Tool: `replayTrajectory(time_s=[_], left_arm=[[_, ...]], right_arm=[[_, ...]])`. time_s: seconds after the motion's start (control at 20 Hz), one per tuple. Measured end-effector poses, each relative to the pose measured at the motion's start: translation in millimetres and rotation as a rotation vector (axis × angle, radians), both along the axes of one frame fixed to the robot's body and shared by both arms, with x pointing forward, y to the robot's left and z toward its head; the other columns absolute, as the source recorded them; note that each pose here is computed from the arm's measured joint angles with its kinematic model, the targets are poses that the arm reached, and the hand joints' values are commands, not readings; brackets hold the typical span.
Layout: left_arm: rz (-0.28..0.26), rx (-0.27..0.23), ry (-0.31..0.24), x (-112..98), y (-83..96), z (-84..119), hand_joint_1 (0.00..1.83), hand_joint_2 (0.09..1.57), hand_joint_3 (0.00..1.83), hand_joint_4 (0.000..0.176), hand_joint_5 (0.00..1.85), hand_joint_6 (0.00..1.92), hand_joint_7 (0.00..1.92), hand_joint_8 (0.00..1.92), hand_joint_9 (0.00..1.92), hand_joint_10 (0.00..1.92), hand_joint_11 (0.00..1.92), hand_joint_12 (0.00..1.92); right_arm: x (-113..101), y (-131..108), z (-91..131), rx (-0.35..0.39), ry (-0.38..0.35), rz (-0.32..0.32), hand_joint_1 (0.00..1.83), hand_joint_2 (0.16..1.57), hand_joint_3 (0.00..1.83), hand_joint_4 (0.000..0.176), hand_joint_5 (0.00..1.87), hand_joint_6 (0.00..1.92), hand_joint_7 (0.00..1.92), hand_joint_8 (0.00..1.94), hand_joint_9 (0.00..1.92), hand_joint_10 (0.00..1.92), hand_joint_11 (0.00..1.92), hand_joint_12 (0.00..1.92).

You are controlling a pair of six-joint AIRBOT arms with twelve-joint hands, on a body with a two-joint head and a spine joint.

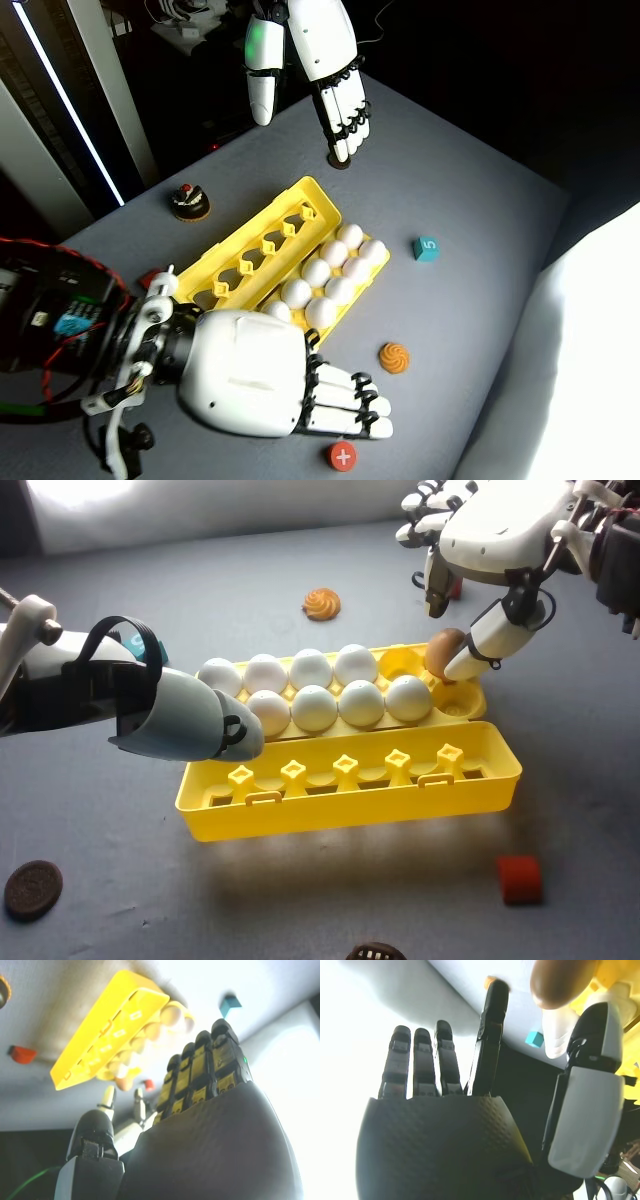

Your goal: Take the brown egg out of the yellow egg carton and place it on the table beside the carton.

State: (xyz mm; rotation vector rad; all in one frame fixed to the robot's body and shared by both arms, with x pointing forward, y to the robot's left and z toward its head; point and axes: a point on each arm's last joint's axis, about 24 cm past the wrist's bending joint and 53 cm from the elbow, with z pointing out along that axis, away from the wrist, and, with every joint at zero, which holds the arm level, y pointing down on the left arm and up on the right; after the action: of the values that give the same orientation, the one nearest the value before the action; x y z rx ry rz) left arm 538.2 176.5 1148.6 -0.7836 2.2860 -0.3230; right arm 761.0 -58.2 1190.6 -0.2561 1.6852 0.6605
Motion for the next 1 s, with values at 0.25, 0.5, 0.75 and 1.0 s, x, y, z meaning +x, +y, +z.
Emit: replayTrajectory(time_s=[0.25, 0.5, 0.75, 1.0], left_arm=[[0.000, 0.001, 0.000, 0, -0.1, 0, 0.00, 1.25, 0.00, 0.000, 0.00, 0.00, 0.00, 0.00, 0.00, 0.00, 0.00, 0.00], [0.000, 0.001, 0.001, 0, 0.0, 0, 0.00, 1.25, 0.00, 0.000, 0.00, 0.00, 0.00, 0.00, 0.00, 0.00, 0.00, 0.00], [0.001, 0.002, 0.001, -1, 0.4, 0, 0.00, 1.26, 0.00, 0.000, 0.09, 0.00, 0.06, 0.00, 0.04, 0.00, 0.01, 0.02], [0.001, 0.003, 0.002, -1, 0.6, 0, 0.00, 1.25, 0.00, 0.000, 0.00, 0.00, 0.00, 0.00, 0.00, 0.00, 0.00, 0.00]], right_arm=[[4, -6, -10, -0.011, 0.012, -0.014, 0.79, 0.76, 0.00, 0.152, 1.04, 0.02, 0.26, 0.01, 0.00, 0.00, 0.00, 0.00], [4, -5, -18, -0.009, 0.022, -0.015, 0.85, 0.77, 0.00, 0.150, 1.06, 0.02, 0.28, 0.01, 0.00, 0.00, 0.00, 0.00], [2, 7, -19, 0.001, 0.024, 0.000, 0.92, 0.80, 0.01, 0.165, 1.02, 0.00, 0.29, 0.00, 0.00, 0.00, 0.00, 0.00], [2, 8, -18, 0.005, 0.024, 0.000, 1.10, 0.98, 0.00, 0.176, 1.28, 0.49, 0.13, 0.00, 0.00, 0.00, 0.00, 0.00]])
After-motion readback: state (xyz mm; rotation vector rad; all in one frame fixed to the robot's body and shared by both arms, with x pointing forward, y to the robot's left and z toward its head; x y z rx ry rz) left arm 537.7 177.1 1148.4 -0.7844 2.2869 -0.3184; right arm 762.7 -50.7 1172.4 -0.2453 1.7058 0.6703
